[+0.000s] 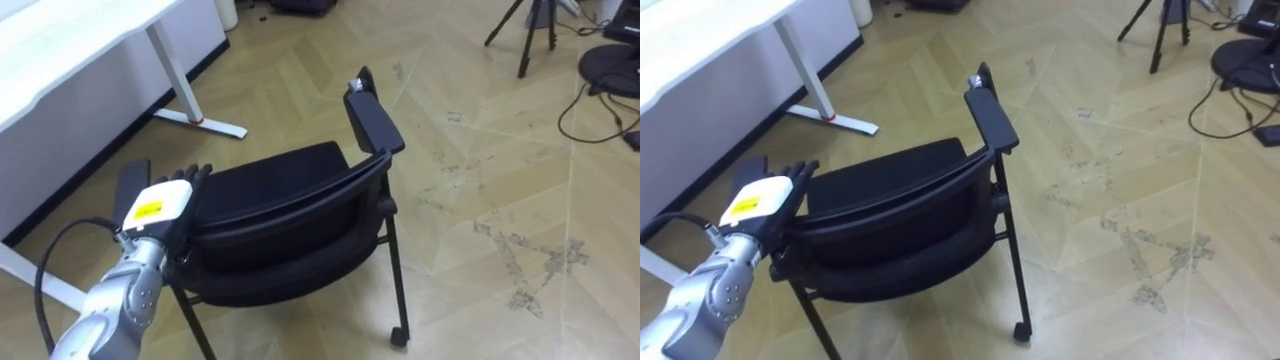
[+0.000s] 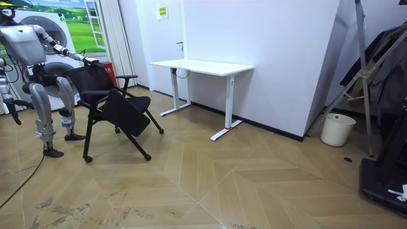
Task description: Push chair
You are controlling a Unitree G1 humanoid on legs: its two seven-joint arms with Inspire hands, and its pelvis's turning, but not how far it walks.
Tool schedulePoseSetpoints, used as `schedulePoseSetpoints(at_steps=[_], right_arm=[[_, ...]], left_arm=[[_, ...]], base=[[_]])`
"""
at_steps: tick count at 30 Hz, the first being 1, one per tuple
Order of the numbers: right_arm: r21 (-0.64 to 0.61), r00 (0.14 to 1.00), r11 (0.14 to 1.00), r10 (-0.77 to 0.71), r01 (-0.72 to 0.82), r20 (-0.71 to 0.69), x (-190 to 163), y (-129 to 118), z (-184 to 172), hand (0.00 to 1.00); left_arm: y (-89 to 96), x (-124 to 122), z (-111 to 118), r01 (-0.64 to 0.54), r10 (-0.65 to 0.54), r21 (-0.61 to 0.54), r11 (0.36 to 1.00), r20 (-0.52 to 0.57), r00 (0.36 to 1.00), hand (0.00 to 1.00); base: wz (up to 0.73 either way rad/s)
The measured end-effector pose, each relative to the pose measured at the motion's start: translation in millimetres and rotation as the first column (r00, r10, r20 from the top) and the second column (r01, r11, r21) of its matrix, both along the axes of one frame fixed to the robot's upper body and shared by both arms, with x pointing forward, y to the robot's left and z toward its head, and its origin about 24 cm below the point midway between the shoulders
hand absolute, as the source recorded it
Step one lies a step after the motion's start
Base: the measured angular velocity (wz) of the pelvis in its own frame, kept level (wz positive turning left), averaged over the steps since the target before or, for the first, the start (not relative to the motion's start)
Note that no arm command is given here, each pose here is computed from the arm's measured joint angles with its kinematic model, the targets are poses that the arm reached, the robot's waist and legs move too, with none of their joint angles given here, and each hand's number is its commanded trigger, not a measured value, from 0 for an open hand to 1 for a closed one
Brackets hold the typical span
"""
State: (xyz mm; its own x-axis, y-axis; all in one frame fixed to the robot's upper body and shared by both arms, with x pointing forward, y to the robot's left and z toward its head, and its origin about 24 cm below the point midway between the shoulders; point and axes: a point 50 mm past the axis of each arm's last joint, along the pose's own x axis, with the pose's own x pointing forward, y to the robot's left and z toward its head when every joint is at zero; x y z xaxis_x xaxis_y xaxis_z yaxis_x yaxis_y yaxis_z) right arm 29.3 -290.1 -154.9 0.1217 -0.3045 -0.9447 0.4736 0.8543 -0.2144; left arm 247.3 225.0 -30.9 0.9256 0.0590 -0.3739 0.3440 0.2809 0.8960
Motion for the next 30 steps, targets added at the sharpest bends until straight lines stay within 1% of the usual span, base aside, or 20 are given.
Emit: schedulePoseSetpoints(at_steps=[3, 4, 5, 6, 7, 12, 22, 30], right_arm=[[0.001, 1.000, 1.000, -0.004, 0.004, -0.010, 0.0, 0.0, 0.0, 0.00], [0.001, 1.000, 1.000, -0.002, 0.002, -0.012, -0.2, -0.1, 0.1, 0.00], [-0.001, 1.000, 1.000, 0.006, -0.006, -0.015, 0.0, -0.2, 0.1, 0.00], [-0.001, 1.000, 1.000, 0.010, -0.010, -0.016, 0.1, -0.1, 0.1, 0.00], [-0.001, 1.000, 1.000, 0.015, -0.015, -0.018, 0.1, 0.2, 0.0, 0.00], [-0.005, 1.000, 1.000, 0.019, -0.019, -0.020, 0.3, 0.1, 0.0, 0.00], [-0.027, 1.000, 1.000, 0.014, -0.015, -0.024, 1.4, -0.8, 0.3, 0.00], [-0.036, 1.000, 0.999, 0.013, -0.014, -0.028, 1.4, -1.1, 0.4, 0.00]], left_arm=[[0.4, -0.5, -0.5, -0.007, 0.007, 0.000, 1.000, 0.007, 1.000, 0.00], [0.5, -1.1, -0.8, -0.009, 0.009, 0.000, 1.000, 0.010, 1.000, 0.08], [1.0, -1.7, -1.2, -0.011, 0.011, 0.000, 1.000, 0.011, 1.000, 0.36], [1.1, -2.0, -1.3, -0.012, 0.012, 0.001, 1.000, 0.012, 1.000, 0.54], [1.1, -2.0, -1.3, -0.013, 0.013, 0.001, 1.000, 0.015, 1.000, 1.00], [1.3, -2.6, -1.3, -0.010, 0.010, 0.005, 1.000, 0.017, 1.000, 1.00], [2.2, -5.4, -2.1, 0.062, -0.062, 0.088, 0.994, 0.000, 0.998, 1.00], [1.2, -4.8, -0.5, 0.063, -0.066, 0.093, 0.994, 0.035, 0.997, 1.00]], base=[[-0.06], [-0.08], [-0.08], [-0.04], [0.00], [0.00], [0.00], [0.00]])
